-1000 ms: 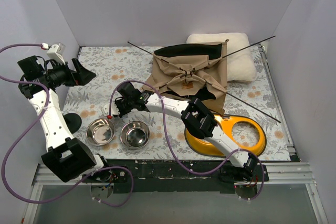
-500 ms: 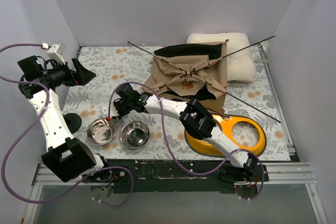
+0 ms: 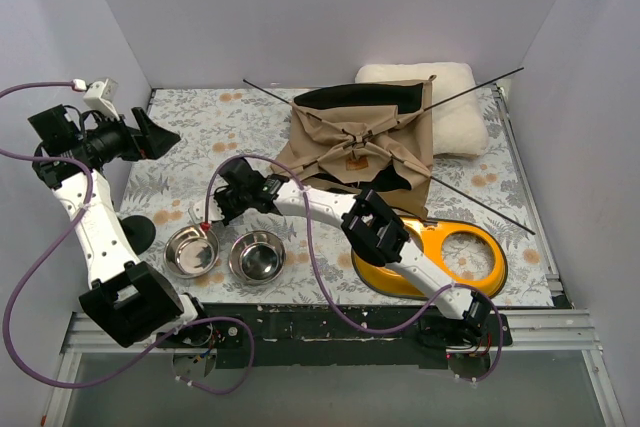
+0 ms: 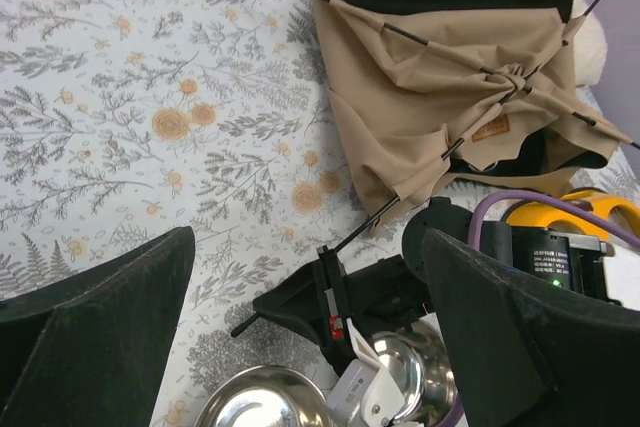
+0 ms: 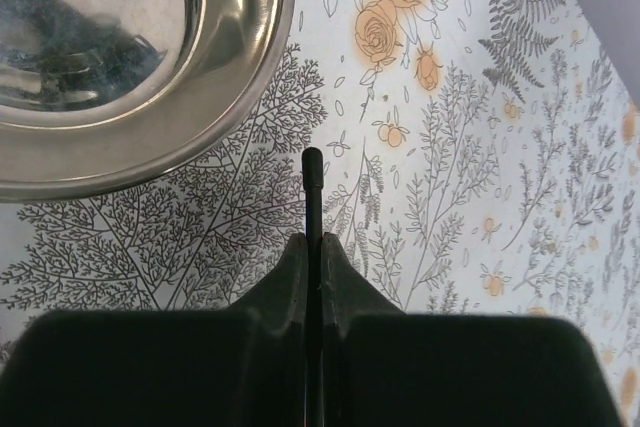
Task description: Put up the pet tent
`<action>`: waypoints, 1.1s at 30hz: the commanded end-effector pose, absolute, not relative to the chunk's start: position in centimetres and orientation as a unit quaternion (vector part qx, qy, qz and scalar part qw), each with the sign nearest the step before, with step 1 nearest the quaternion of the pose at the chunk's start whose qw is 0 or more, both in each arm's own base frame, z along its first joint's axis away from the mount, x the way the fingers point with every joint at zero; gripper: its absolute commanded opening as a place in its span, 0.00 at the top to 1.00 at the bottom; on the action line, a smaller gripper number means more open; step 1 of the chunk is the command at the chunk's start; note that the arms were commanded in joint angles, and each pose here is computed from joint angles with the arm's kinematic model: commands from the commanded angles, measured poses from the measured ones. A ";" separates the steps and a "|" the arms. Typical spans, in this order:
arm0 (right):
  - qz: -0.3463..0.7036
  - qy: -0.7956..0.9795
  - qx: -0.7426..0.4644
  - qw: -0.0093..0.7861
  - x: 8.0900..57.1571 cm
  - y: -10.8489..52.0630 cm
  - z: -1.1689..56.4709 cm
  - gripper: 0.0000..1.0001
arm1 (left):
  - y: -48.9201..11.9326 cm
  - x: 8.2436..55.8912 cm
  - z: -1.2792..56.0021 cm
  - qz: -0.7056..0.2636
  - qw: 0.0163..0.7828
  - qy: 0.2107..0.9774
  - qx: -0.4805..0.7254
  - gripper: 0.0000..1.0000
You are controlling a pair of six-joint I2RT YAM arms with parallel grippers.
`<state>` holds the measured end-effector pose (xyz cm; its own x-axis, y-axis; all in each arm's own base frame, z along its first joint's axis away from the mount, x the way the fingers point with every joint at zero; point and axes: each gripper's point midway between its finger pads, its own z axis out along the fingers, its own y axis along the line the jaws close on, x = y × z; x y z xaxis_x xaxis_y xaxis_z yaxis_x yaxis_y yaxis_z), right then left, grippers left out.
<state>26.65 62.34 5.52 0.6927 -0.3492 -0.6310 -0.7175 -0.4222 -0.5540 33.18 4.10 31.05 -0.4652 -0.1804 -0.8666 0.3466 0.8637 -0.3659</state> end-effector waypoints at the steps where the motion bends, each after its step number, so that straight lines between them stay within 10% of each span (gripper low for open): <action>1: 0.198 0.273 -0.800 0.497 28.1 62.6 14.6 0.99 | 4.4 34.3 34.2 -0.291 0.564 0.771 0.061 0.02; 12: 0.131 0.243 -0.762 0.585 33.0 57.3 28.8 0.99 | 6.3 39.0 38.8 -0.308 0.622 0.707 0.134 0.02; 33: 0.044 0.219 -0.644 0.731 36.5 52.2 45.0 0.99 | -5.5 33.4 27.3 -0.403 0.588 0.683 0.160 0.17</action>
